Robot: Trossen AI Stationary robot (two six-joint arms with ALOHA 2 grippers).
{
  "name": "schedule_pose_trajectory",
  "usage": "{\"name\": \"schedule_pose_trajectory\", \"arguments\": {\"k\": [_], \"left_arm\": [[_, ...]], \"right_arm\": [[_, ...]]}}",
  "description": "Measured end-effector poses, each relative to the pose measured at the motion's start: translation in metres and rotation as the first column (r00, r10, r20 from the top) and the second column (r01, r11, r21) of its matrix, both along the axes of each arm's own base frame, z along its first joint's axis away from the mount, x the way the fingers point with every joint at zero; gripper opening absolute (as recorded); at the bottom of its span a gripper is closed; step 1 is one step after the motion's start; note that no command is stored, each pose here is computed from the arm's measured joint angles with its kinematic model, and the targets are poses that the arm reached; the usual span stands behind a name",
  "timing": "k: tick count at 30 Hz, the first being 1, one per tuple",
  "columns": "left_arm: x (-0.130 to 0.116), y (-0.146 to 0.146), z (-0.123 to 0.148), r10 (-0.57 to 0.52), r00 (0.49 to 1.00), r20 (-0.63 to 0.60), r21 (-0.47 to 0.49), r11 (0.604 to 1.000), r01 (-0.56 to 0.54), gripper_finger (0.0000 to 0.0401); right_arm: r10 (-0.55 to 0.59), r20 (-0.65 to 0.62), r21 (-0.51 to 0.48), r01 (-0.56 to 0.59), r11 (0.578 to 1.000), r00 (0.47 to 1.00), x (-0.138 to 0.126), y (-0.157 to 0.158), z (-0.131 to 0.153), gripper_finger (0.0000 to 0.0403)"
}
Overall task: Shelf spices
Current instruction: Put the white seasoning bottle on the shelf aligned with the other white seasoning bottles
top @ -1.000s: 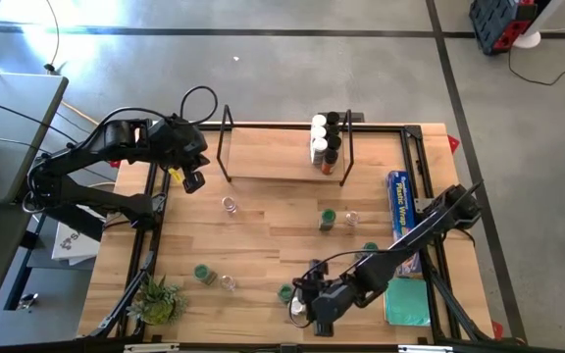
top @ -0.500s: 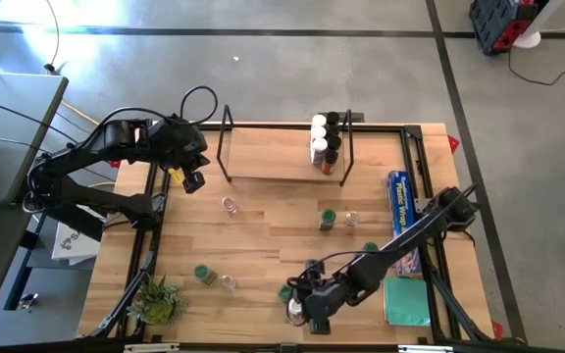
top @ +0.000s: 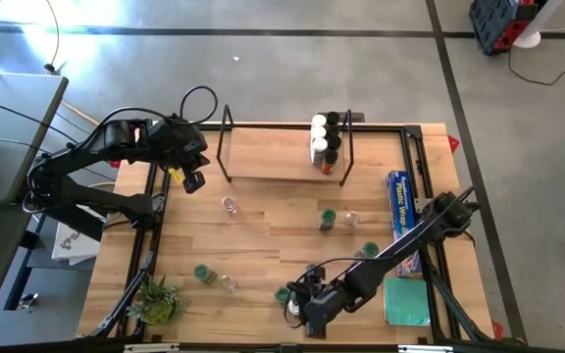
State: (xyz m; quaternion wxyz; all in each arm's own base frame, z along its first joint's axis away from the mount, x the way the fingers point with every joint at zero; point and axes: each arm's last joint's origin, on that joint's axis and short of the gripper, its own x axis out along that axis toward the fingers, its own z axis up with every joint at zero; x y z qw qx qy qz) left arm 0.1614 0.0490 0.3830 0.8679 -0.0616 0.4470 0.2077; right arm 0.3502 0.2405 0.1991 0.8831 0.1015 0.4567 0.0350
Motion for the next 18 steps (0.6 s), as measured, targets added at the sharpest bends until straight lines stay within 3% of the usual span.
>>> {"name": "schedule_pose_trajectory", "arguments": {"k": [13, 18], "left_arm": [[0.0, 0.0, 0.0, -0.007, 1.0, -0.003, 0.005, 1.0, 0.007, 0.0001], [0.0, 0.0, 0.0, -0.008, 1.0, -0.004, 0.005, 1.0, 0.008, 0.0001]], "right_arm": [[-0.057, 0.024, -0.03, 0.058, 0.998, 0.998, 0.0043, 0.0007, -0.0096, 0.0295], [-0.084, 0.044, -0.048, 0.086, 0.995, 0.995, 0.0057, -0.0011, -0.0094, 0.0267]]}}
